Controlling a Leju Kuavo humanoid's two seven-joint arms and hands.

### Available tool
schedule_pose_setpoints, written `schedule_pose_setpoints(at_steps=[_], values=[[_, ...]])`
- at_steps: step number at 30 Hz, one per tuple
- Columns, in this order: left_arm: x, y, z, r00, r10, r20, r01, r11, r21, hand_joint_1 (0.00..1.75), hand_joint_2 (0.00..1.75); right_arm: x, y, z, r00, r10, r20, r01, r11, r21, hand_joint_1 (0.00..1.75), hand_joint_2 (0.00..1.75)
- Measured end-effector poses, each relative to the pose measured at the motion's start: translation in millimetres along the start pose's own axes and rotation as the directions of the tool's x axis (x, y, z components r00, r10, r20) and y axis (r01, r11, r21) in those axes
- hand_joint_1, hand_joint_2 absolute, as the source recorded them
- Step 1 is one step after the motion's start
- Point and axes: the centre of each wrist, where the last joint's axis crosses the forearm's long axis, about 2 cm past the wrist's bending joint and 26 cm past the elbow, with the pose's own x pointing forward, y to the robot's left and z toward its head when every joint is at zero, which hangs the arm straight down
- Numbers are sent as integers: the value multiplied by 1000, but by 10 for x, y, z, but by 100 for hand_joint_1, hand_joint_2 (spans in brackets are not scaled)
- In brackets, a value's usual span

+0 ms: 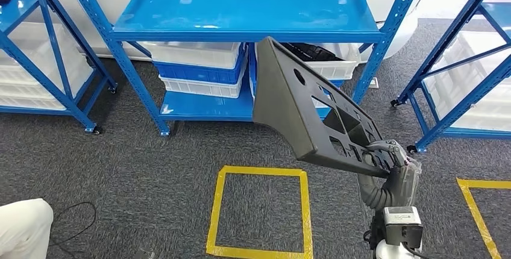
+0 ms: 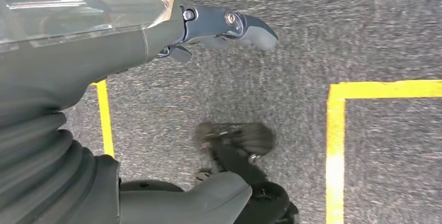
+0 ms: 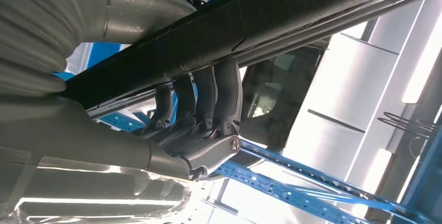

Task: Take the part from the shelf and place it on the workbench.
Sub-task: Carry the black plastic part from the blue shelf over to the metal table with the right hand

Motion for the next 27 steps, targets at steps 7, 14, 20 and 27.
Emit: schedule_pose_setpoints(at_steps=[7, 14, 20, 27], values=[[28, 5, -13, 1000, -1, 8, 1, 1000, 1, 0, 175, 6, -9, -9, 1000, 3, 2, -3, 1000, -9, 175, 175], [31, 1, -13, 1000, -3, 8, 4, 1000, -1, 0, 175, 23, -53, -11, 1000, 20, 6, -20, 1000, -23, 175, 175], [22, 4, -10, 1000, 2, 7, -2, 1000, 2, 0, 175, 36, -76, 15, 1000, 26, 0, -26, 999, -29, 175, 175], [-13, 48, -1, 1000, 16, 1, -16, 1000, 16, 0, 175, 45, -88, -15, 1000, 24, 8, -24, 999, -38, 175, 175]])
